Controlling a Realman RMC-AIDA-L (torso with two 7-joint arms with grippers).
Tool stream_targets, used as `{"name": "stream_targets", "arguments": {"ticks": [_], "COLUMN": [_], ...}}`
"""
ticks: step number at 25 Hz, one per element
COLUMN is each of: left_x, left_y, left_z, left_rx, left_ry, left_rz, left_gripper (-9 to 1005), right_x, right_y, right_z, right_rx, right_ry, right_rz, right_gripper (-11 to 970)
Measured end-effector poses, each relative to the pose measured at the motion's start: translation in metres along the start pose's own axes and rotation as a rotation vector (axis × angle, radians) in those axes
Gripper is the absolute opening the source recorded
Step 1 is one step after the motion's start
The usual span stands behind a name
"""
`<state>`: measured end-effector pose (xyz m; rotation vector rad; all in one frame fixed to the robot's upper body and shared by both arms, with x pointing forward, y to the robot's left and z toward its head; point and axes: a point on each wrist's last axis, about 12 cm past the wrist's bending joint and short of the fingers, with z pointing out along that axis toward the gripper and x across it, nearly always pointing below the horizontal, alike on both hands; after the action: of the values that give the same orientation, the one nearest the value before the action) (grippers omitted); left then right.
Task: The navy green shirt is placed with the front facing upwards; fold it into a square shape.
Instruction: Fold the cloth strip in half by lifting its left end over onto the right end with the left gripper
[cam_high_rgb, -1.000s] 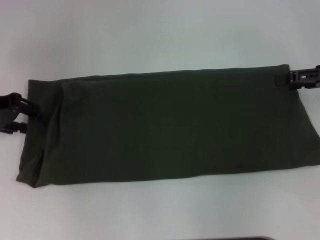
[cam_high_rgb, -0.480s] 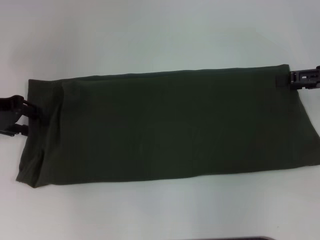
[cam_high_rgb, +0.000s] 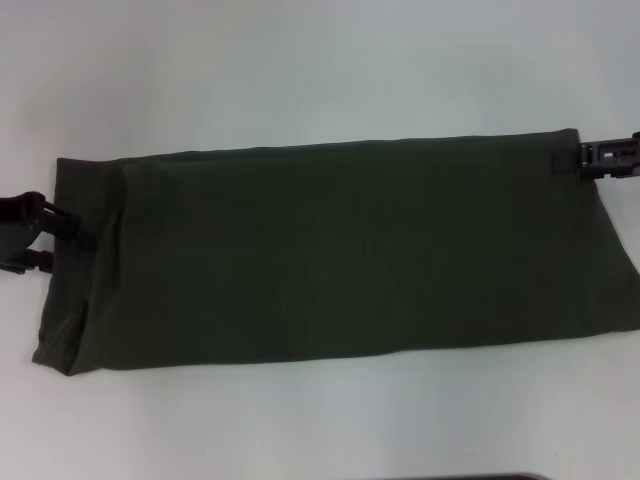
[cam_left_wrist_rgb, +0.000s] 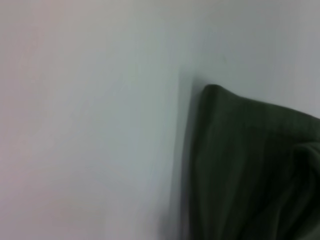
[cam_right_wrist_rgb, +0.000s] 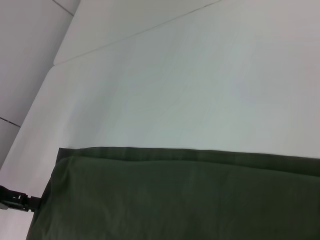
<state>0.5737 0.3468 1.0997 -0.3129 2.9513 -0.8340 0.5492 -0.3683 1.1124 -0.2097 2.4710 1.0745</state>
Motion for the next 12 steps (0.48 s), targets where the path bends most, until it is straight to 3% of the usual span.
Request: {"name": "stream_targets", "arguments": {"ticks": [12], "left_x": [-0.0016], "left_y": [-0.0016], "left_z": [0.0030], "left_rx": [-0.007], "left_ry": [-0.008], "left_rz": [-0.003], "left_gripper": [434], "right_x": [0.0023], "right_y": [-0.0010], "right_z": [-0.0008], "right_rx": [0.000], "right_ry": [0.001], "right_rz": [0.009], "right_gripper": [928]}}
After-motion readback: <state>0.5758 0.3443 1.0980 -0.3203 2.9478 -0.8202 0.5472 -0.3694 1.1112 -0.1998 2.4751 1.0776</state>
